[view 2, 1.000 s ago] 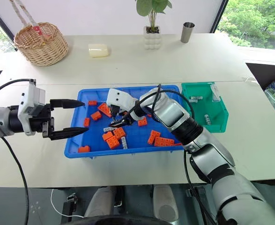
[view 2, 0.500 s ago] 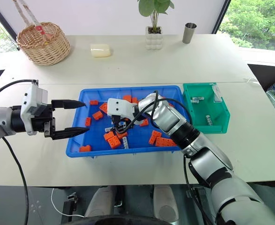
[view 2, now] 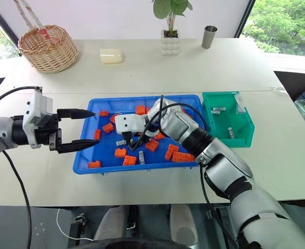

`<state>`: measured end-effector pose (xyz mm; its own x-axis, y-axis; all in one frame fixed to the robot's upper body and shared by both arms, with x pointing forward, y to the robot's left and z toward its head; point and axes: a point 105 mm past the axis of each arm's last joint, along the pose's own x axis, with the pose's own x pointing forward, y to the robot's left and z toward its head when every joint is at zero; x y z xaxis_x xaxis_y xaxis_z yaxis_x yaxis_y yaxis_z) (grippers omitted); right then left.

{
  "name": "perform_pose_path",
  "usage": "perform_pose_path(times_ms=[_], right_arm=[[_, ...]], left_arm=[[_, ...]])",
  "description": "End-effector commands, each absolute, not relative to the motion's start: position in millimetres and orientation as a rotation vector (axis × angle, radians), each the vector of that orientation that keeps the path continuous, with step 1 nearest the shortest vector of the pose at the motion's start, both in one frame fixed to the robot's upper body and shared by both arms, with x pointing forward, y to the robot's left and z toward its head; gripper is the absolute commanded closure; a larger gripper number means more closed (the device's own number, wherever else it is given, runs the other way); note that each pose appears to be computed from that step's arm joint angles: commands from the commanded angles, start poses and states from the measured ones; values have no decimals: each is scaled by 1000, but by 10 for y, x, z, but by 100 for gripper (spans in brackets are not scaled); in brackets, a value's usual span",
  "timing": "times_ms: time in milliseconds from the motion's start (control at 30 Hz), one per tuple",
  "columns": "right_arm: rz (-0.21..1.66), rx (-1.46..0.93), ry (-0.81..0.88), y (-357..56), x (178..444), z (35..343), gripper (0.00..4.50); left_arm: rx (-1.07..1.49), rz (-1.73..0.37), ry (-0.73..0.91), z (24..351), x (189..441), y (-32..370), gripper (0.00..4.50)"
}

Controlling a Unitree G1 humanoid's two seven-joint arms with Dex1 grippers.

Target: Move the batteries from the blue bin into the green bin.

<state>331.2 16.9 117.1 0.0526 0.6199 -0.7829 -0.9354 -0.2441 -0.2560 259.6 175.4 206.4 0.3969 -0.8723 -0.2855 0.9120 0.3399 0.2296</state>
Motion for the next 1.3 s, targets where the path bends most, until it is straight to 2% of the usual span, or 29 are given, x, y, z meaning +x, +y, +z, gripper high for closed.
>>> perform_pose_path(times_ms=[33,133,233,400,533,667,800,867,1000,1133,1300], right_arm=[[1551,-1017,439,207,3320,1194,218],[1573,-981,464,181,3289,1136,304],[1578,-929,491,163,3265,1094,448],[1532,-805,463,143,3282,1193,448],[1412,-626,375,-91,3375,1624,448],[1208,-440,328,-588,3485,2062,448],[844,-291,344,-1668,3475,2363,448],[712,-265,365,-2048,3370,2418,448],[546,-241,411,-2485,3177,2382,448],[489,-244,481,-2643,3016,2160,448],[466,-276,485,-2657,3023,2088,203]], left_arm=[[402,-1169,74,2136,2596,1715,0],[400,-1166,73,2132,2592,1721,0],[398,-1167,77,2117,2580,1729,0],[389,-1178,81,2105,2562,1710,0],[374,-1186,82,2088,2569,1686,0],[355,-1196,82,2053,2560,1654,0],[331,-1219,82,1991,2584,1599,0],[325,-1232,80,1977,2606,1576,0],[322,-1254,72,1974,2656,1544,0],[326,-1277,62,1988,2707,1508,0],[334,-1293,52,2010,2743,1483,0]])
